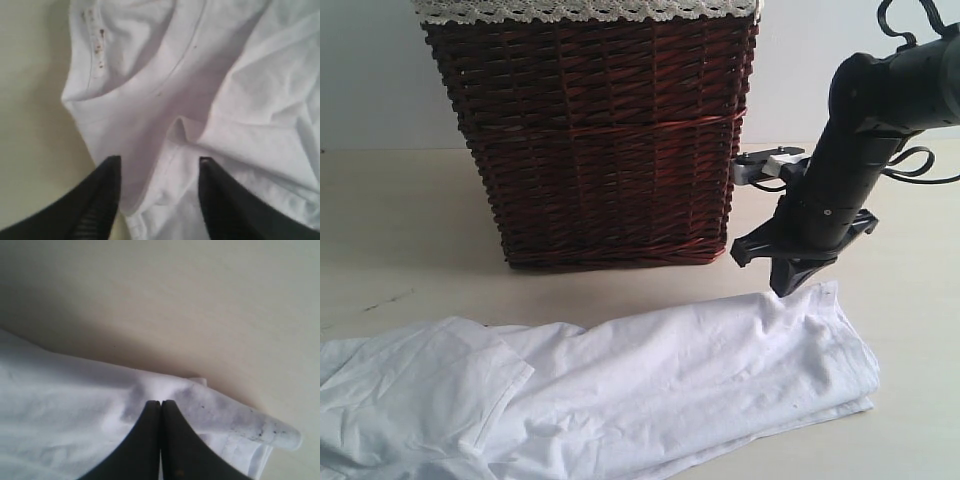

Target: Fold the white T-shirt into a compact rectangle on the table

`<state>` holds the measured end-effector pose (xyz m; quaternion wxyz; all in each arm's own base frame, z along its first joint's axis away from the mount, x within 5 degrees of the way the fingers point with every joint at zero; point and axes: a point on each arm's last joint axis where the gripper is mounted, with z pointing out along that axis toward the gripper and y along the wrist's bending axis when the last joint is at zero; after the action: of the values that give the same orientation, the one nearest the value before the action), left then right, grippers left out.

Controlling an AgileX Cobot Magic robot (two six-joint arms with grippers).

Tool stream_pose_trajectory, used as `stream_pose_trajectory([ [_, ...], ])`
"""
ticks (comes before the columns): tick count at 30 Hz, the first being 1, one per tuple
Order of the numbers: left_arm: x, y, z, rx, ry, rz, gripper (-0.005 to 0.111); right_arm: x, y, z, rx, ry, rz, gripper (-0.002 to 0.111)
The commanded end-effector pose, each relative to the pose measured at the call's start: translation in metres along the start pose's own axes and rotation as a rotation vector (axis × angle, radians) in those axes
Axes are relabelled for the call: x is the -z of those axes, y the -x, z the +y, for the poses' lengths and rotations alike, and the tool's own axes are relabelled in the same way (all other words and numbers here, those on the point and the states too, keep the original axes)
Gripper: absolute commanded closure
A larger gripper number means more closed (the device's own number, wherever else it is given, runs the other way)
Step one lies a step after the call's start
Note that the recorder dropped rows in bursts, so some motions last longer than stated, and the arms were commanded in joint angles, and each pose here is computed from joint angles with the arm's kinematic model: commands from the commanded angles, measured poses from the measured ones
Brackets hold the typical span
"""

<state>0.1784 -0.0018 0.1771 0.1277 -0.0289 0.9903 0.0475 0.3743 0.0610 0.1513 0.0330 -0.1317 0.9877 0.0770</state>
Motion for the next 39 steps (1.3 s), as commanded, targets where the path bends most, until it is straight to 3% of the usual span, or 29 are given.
stream_pose_trajectory([
  [1, -0.011, 0.005, -0.002, 0.093, -0.190, 0.032, 0.052, 0.004, 0.000, 0.000, 0.008, 0.007, -0.021, 0.108],
  [4, -0.023, 0.010, -0.005, 0.091, -0.247, 0.032, 0.060, 0.004, 0.000, 0.000, 0.014, 0.007, -0.020, 0.108],
  [9, -0.035, 0.012, 0.002, 0.127, -0.223, 0.050, 0.056, 0.004, 0.000, 0.002, 0.015, 0.019, -0.018, 0.108],
  [18, -0.013, 0.013, 0.011, 0.100, -0.189, -0.061, 0.057, 0.004, -0.001, 0.002, 0.012, 0.027, -0.016, 0.108],
  [30, -0.042, -0.014, 0.010, 0.095, -0.151, 0.018, 0.058, 0.004, 0.000, 0.003, 0.013, 0.029, -0.018, 0.108],
  [33, -0.042, -0.016, 0.010, 0.089, -0.156, 0.046, 0.080, 0.004, -0.001, 0.003, 0.013, 0.030, -0.016, 0.108],
  [36, -0.034, -0.017, 0.011, -0.007, -0.158, 0.048, 0.107, 0.004, -0.001, 0.003, 0.013, 0.030, -0.016, 0.108],
  [39, -0.026, -0.016, 0.014, -0.077, -0.136, 0.068, 0.107, 0.004, -0.001, 0.003, 0.013, 0.030, -0.016, 0.108],
])
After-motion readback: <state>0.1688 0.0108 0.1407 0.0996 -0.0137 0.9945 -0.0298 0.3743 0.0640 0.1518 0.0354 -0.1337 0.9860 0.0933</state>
